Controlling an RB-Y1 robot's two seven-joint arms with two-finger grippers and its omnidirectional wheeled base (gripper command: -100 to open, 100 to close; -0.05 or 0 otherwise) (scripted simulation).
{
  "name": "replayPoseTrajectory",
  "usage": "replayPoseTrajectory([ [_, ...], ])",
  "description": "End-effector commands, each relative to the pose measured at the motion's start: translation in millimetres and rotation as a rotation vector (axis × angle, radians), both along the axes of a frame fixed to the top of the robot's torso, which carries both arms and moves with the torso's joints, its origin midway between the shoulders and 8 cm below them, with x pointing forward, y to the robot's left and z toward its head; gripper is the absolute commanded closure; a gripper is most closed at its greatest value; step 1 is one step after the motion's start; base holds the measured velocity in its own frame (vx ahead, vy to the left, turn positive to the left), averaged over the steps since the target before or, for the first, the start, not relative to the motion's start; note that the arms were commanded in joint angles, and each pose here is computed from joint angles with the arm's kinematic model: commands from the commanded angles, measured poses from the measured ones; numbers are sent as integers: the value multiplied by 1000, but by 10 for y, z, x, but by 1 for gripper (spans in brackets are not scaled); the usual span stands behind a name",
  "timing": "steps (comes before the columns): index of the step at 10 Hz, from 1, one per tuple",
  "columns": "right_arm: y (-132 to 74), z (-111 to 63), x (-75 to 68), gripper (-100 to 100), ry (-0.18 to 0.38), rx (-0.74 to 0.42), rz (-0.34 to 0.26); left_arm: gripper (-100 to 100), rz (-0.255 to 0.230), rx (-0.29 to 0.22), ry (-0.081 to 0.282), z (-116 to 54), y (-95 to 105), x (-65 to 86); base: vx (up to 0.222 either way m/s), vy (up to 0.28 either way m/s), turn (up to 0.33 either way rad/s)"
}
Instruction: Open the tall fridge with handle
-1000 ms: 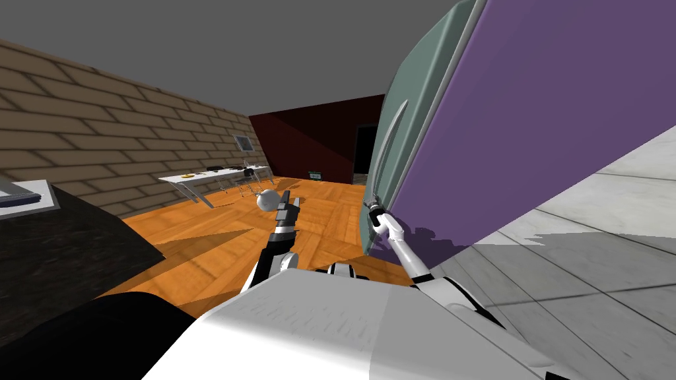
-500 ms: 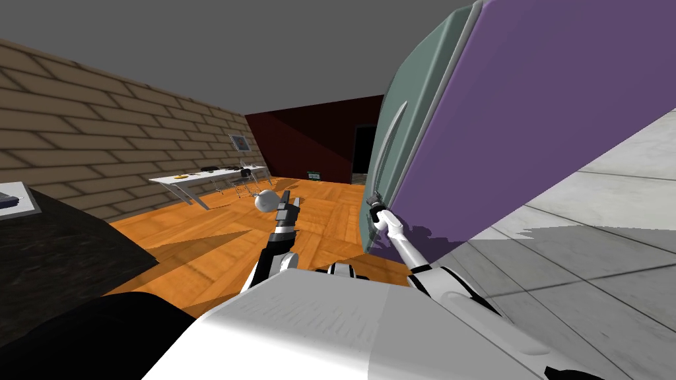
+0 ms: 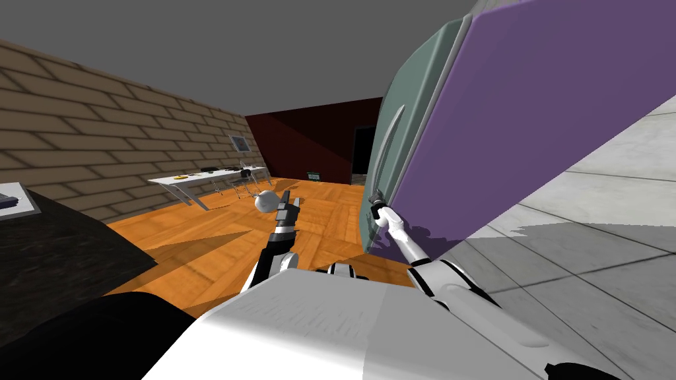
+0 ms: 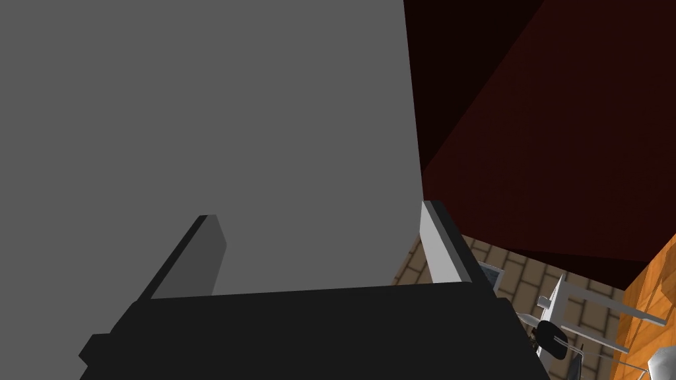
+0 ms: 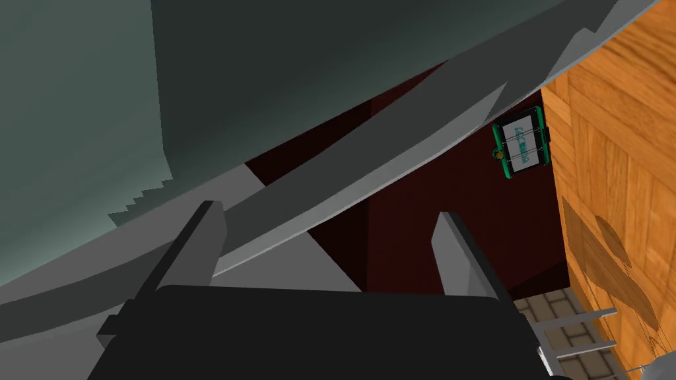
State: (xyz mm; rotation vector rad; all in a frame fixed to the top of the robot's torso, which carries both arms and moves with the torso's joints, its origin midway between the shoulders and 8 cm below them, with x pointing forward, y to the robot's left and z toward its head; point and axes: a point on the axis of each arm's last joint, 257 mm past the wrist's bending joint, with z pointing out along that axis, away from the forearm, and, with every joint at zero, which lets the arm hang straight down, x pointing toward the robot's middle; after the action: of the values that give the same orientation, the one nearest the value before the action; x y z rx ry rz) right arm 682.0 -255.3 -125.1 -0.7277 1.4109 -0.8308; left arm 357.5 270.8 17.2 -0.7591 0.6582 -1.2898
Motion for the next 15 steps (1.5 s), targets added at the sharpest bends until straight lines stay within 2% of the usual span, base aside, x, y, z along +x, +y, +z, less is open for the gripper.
replayPoseTrajectory([
  [1,-5,7,5,100,0,-1,-1,0,0,0,0,0,0,0,6,-3,-16],
  [2,-281,24,15,100,0,-3,-65,0,0,0,0,0,0,0,25,171,153],
  [3,-281,24,15,100,0,-3,-65,0,0,0,0,0,-1,0,37,203,73],
  [4,-555,18,8,100,3,-4,-128,0,0,0,0,1,-1,0,58,248,136],
  [5,-555,18,8,100,3,-4,-128,0,0,-1,0,1,-1,0,54,227,99],
  [7,-1086,17,-43,100,7,-6,-251,0,0,-1,0,1,-1,0,94,285,238],
  [9,-1095,16,-46,100,7,-6,-254,0,0,0,0,0,-1,0,83,212,16],
  [10,-1359,19,-92,100,8,-6,-317,0,0,0,0,1,-1,0,39,227,139],
  [11,-1359,19,-92,100,8,-6,-317,0,0,0,0,0,-1,0,77,172,89],
  [12,-1619,24,-150,100,7,-6,-380,0,0,0,0,0,0,0,116,192,181],
  [14,-1619,24,-150,100,7,-6,-380,0,0,0,0,0,0,0,82,143,34],
  [15,-1872,32,-220,100,7,-6,-442,0,0,0,0,1,0,0,74,168,177],
])
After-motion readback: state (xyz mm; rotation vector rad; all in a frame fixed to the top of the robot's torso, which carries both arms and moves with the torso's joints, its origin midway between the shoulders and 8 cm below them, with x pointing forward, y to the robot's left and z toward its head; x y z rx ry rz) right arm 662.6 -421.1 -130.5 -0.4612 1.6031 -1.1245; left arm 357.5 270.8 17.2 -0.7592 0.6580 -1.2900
